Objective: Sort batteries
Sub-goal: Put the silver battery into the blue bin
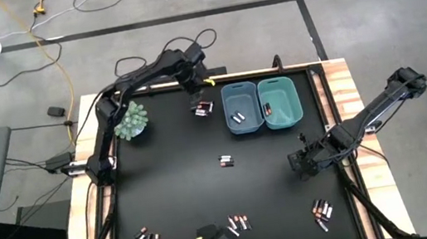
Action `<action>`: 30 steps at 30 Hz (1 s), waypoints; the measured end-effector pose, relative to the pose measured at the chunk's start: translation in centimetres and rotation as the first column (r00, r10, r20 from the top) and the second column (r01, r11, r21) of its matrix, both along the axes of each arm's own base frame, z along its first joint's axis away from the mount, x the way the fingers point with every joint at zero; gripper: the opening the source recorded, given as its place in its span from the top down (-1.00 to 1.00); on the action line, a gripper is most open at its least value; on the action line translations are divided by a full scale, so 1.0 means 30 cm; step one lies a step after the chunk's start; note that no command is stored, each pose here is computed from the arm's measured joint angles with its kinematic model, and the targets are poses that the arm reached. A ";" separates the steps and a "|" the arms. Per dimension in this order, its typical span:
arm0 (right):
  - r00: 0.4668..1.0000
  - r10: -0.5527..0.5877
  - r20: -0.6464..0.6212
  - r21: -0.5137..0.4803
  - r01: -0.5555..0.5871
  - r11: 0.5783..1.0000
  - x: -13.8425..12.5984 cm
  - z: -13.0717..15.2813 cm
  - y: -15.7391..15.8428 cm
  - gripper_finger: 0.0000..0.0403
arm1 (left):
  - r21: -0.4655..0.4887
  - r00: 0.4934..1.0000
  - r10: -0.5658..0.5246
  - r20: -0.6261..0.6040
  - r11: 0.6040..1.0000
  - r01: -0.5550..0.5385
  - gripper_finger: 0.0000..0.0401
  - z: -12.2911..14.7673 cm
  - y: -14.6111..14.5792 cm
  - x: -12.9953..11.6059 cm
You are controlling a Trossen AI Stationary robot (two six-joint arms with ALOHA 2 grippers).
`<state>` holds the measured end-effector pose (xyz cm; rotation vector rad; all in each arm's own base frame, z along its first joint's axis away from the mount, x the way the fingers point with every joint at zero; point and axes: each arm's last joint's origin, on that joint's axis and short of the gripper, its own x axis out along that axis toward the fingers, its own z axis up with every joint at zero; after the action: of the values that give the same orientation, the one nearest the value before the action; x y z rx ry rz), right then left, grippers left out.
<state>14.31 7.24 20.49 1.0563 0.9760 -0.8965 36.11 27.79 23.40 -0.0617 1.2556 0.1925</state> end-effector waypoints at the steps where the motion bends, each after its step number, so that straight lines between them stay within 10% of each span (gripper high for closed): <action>1: 1.000 0.002 0.000 -0.001 -0.002 1.000 0.000 0.000 0.000 0.19 | 0.009 1.000 -0.010 0.012 1.000 0.010 0.79 0.025 -0.012 0.013; 14: 0.999 0.038 0.003 -0.009 -0.038 0.999 0.002 0.001 0.001 0.19 | 0.178 0.951 -0.168 0.261 0.976 0.124 0.79 0.233 -0.199 0.203; 30: 0.999 0.051 0.007 -0.010 -0.051 0.999 0.004 0.001 0.002 0.19 | 0.131 0.933 -0.133 0.334 0.987 0.094 0.79 0.044 -0.248 0.365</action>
<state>14.43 7.31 20.53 1.0210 0.9879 -0.8542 47.05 20.35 24.73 0.0735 0.8956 0.1447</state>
